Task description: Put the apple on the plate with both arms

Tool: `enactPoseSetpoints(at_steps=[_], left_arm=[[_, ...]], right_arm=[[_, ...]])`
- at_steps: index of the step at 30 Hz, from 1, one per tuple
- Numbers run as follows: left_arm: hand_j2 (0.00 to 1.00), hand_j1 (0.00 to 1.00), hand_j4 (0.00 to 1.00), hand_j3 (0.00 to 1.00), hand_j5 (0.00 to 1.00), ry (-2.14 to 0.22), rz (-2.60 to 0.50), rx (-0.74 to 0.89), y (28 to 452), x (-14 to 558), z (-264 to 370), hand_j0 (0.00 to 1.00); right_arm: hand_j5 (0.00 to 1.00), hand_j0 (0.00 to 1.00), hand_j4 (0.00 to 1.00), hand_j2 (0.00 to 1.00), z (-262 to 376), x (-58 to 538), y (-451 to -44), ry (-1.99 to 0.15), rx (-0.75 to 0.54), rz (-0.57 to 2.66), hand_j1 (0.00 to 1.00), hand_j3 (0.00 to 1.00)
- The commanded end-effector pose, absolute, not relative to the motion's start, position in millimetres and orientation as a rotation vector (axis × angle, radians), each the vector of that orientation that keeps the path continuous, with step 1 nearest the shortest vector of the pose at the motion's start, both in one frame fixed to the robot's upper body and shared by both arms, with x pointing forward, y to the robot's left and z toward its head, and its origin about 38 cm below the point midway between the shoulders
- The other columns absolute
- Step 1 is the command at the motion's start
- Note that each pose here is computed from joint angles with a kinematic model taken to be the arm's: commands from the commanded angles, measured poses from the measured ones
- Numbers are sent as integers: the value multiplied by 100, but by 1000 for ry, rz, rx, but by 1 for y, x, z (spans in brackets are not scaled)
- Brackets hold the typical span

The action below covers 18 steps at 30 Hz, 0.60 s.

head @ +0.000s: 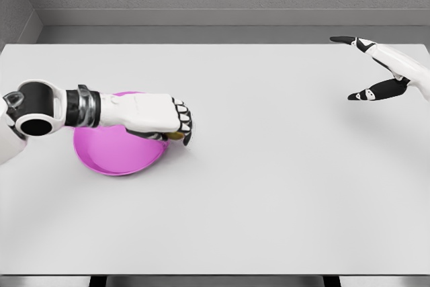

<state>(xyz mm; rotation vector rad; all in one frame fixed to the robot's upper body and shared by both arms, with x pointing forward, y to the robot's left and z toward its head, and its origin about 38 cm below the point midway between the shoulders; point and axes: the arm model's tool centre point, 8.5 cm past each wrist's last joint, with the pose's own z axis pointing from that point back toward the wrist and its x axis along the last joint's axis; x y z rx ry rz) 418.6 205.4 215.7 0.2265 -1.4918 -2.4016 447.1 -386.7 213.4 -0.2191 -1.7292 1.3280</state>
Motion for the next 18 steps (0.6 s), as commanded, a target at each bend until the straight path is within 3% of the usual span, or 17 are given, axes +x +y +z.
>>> enactPoseSetpoints(at_steps=[1, 5, 8, 11, 12, 13, 18], left_arm=[[51, 51, 51, 51, 51, -1495, -2294, 295, 248, 425, 242, 51], [51, 51, 51, 51, 51, -1399, -2242, 342, 281, 436, 235, 51], [52, 52, 52, 52, 52, -1397, -2239, 333, 280, 436, 231, 52], [72, 72, 72, 72, 72, -1409, -2237, 320, 277, 436, 230, 72], [81, 81, 81, 81, 81, -1413, -2237, 313, 275, 435, 229, 81], [99, 99, 99, 99, 99, -1441, -2209, 284, 273, 435, 230, 99], [100, 100, 100, 100, 100, -1448, -2197, 275, 273, 435, 231, 100]], right_arm=[[100, 100, 100, 100, 216, 446, -391, -1726, -225, 1324, 100, 100], [100, 100, 100, 100, 216, 446, -393, -1723, -230, 1325, 100, 100], [100, 100, 100, 100, 216, 446, -393, -1723, -230, 1325, 100, 100], [100, 100, 100, 100, 217, 446, -392, -1726, -229, 1326, 100, 100], [100, 100, 100, 100, 218, 446, -392, -1725, -231, 1326, 100, 100], [100, 100, 100, 100, 217, 446, -393, -1724, -230, 1326, 100, 100], [100, 100, 100, 100, 217, 446, -393, -1724, -230, 1326, 100, 100]])
